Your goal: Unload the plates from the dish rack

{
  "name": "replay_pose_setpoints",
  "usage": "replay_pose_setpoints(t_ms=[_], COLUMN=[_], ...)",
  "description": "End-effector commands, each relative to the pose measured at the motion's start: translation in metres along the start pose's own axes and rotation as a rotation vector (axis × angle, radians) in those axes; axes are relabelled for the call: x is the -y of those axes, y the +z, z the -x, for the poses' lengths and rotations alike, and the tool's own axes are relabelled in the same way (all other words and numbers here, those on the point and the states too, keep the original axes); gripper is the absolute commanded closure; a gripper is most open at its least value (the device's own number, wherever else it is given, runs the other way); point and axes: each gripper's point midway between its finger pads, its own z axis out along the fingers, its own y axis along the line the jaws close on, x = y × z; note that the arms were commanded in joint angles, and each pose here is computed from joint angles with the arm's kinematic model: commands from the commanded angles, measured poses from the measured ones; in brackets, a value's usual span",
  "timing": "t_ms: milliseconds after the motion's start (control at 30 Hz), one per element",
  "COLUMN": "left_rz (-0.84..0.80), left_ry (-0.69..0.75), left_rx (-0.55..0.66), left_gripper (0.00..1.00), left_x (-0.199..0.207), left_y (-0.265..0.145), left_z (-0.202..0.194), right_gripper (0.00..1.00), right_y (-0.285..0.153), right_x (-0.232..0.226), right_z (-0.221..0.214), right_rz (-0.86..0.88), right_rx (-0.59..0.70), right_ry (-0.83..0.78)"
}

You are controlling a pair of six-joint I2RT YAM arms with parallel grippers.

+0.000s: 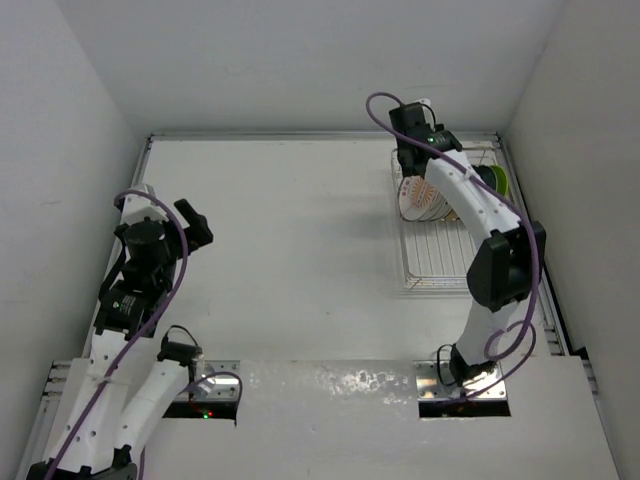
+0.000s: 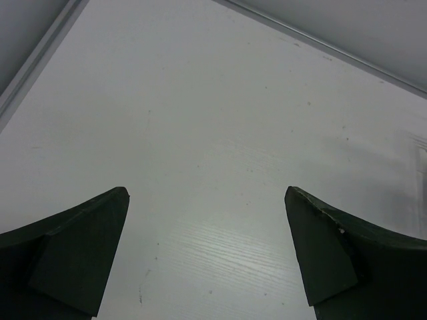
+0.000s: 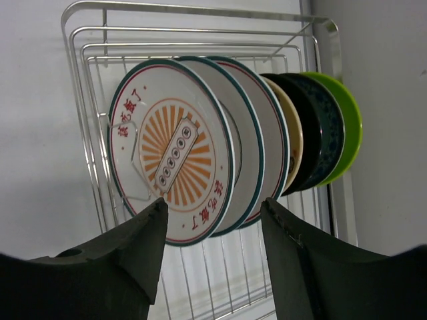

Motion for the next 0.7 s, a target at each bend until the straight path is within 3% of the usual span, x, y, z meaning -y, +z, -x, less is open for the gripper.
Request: replay_pose_setpoints(t_ms=[0,200,667], left_rz=[-0.054,-0.062,-0.065], left_ry=[-0.007,-0.008,-0.001], left_rx=[0.032,0.036,0.024], left_gripper=[0.00,0.00,0.00], left_x=[0.011,0.013,0.013], left_y=[-0.001,-0.002,0.000], left_z=[0.009,0.010,0.007], right_gripper=[0.44,0.50,0.61], right_y=[0.000,0.039,0.062], right_x=[0.018,0.018,0.006], right_z=[0.021,0.004,-0.022], right_rz=[-0.056,-0.018,-0.001], right_rx=[0.020,-0.066,-0.115], right_ry=[-0.024,-0.014,-0.056])
